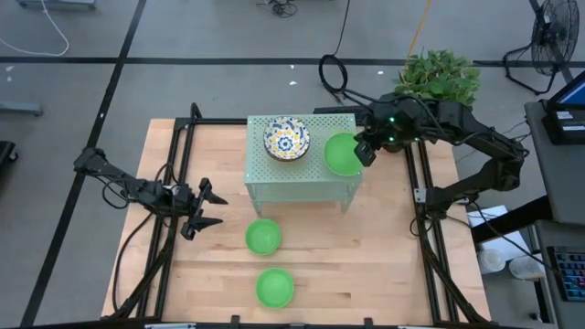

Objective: Pick & Place Mini bowls
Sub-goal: Put the middle green bowl on the shelf

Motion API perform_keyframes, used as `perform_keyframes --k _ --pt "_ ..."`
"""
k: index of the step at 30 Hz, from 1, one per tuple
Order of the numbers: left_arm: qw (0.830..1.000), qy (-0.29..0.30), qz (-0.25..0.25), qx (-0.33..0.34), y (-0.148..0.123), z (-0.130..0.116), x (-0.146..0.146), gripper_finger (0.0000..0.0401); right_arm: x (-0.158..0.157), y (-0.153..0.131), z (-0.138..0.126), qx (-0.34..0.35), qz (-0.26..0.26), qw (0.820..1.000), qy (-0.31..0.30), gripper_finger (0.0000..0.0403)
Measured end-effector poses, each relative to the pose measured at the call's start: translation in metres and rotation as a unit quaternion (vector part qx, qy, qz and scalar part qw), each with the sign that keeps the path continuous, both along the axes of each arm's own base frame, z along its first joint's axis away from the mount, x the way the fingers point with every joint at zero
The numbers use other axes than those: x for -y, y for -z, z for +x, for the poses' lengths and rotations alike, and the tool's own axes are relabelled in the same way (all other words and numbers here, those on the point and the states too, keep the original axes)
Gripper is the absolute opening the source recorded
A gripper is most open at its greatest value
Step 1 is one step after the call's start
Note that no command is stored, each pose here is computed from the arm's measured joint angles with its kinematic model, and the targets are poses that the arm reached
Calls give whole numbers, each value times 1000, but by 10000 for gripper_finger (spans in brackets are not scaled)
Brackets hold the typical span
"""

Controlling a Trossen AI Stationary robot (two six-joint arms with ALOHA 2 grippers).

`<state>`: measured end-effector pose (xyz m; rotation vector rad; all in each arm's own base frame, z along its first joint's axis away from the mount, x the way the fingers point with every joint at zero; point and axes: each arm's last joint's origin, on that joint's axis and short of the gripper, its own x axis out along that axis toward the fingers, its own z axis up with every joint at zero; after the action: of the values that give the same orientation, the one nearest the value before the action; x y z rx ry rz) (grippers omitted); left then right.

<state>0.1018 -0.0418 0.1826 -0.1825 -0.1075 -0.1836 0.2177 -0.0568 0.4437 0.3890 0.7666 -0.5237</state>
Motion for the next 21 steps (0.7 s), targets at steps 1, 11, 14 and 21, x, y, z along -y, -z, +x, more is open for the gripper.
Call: perform_keyframes --k 1,11,14,21 --pt "1000 0 0 0 0 0 0 274 0 1 -1 -4 2 1000 2 0" --pt "1000 0 0 0 0 0 0 273 0 1 -1 -4 9 1000 9 0" --pt "1000 0 0 0 0 0 0 273 0 1 -1 -4 10 1000 9 0" --pt "1000 0 0 0 0 0 0 273 0 16 7 -11 27 1000 -10 0"
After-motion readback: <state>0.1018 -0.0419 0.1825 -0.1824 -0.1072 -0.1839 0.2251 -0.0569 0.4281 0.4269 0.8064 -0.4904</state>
